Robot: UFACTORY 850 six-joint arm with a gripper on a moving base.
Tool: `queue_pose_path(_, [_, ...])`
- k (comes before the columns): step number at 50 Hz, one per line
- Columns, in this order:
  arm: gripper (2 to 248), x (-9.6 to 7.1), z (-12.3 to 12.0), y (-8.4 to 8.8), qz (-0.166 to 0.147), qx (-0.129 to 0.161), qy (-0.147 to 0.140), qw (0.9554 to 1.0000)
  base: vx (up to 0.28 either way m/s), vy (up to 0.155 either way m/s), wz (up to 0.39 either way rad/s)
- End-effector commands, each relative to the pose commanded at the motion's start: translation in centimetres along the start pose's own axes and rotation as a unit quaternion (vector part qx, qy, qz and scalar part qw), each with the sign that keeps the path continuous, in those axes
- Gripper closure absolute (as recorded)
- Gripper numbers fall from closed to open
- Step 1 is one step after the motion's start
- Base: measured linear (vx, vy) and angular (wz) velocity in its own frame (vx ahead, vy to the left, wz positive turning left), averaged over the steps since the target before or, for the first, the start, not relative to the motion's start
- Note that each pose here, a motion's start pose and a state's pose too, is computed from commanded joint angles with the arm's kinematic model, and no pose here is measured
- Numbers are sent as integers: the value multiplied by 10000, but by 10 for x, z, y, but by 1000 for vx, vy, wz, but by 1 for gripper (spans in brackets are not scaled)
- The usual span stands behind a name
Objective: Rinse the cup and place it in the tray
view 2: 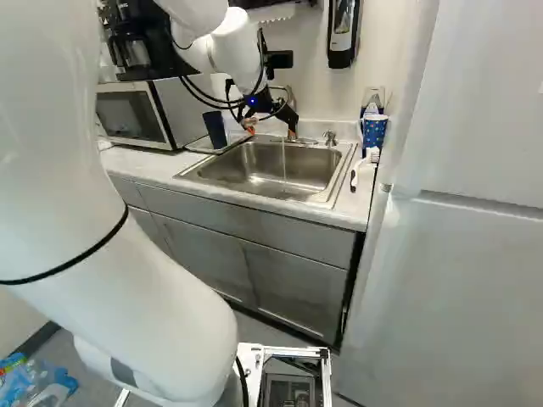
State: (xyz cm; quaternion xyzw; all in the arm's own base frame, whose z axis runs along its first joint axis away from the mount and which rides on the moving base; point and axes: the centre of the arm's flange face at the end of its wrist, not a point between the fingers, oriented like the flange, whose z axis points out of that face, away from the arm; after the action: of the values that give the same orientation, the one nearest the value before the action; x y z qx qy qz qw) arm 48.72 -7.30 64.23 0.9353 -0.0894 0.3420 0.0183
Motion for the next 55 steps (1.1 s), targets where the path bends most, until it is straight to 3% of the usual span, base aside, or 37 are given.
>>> queue_pose_path(15, [3,18,-9,8,67,-49,239,9997,0,0,0])
queue_pose_path(32, [3,56,-8,11,93,-60,728,9973,0,0,0])
queue_pose_path(55, [3,109,1,3,46,11,1521,9884,0,0,0])
